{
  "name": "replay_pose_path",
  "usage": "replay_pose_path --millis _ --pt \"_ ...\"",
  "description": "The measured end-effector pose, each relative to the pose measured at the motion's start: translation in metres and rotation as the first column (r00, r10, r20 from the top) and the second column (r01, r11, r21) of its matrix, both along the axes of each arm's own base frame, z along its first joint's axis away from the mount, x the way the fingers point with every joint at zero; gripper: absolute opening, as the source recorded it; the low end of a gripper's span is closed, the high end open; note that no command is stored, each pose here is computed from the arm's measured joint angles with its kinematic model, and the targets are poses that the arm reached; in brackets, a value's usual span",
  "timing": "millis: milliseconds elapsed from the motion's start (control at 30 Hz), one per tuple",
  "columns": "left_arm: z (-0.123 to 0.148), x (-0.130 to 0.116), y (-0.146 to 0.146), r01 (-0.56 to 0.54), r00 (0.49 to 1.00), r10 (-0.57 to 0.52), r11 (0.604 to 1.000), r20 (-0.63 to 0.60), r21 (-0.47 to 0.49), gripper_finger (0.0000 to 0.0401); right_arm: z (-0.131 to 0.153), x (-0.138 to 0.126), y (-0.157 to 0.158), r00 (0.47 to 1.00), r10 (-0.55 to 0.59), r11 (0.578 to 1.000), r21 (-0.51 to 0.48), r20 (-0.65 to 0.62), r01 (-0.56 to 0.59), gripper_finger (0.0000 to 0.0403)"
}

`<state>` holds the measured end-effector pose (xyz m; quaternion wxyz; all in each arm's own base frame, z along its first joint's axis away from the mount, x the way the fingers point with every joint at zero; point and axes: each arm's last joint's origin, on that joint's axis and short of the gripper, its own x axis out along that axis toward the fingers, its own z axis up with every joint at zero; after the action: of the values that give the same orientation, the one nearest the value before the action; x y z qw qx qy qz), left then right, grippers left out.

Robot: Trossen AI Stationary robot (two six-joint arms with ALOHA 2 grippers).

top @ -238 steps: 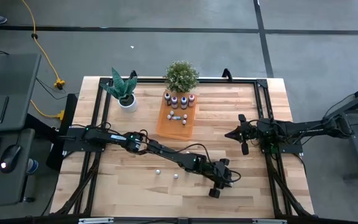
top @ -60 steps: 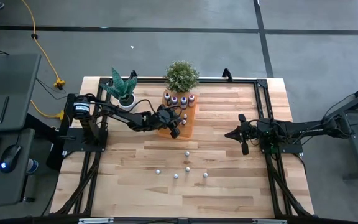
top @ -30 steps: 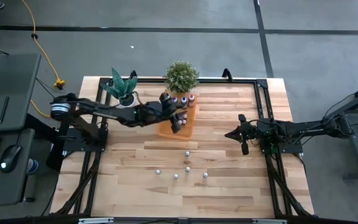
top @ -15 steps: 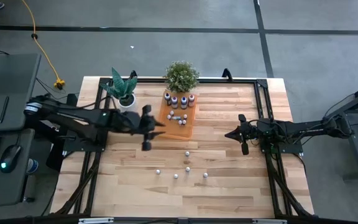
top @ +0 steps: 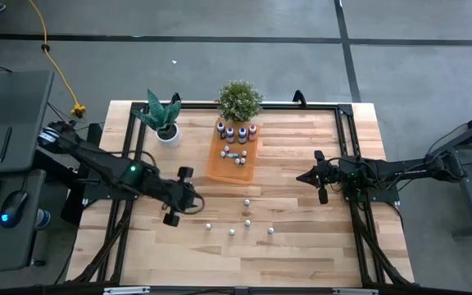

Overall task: Pick & Place food coloring
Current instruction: Put the small black food coloring bottle into the orange bin

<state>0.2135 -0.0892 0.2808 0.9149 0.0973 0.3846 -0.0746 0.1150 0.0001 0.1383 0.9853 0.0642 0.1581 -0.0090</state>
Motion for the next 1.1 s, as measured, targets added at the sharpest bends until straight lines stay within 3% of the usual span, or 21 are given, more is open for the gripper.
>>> replay_pose_path --millis 267,500,733,1100 --pt "0.003 0.032 -0.023 0.044 0.967 -0.047 0.999 -0.25 -0.02 0.012 0.0 0.0 0.0 1.0 0.001 1.0 0.0 0.0 -0.001 0.0" --pt "-0.017 0.061 -0.046 0.063 0.933 -0.072 0.997 -0.354 -0.037 0.012 0.0 0.0 0.0 1.0 0.001 1.0 0.0 0.0 -0.001 0.0" --pt "-0.048 0.079 -0.056 -0.149 0.881 0.102 0.987 -0.462 -0.066 0.012 0.0 0.0 0.0 1.0 0.0 1.0 0.0 0.0 0.0 0.0" --pt "-0.063 0.089 -0.061 -0.334 0.833 0.238 0.936 -0.5 -0.11 0.012 0.0 0.0 0.0 1.0 0.0 1.0 0.0 0.003 0.0 0.0"
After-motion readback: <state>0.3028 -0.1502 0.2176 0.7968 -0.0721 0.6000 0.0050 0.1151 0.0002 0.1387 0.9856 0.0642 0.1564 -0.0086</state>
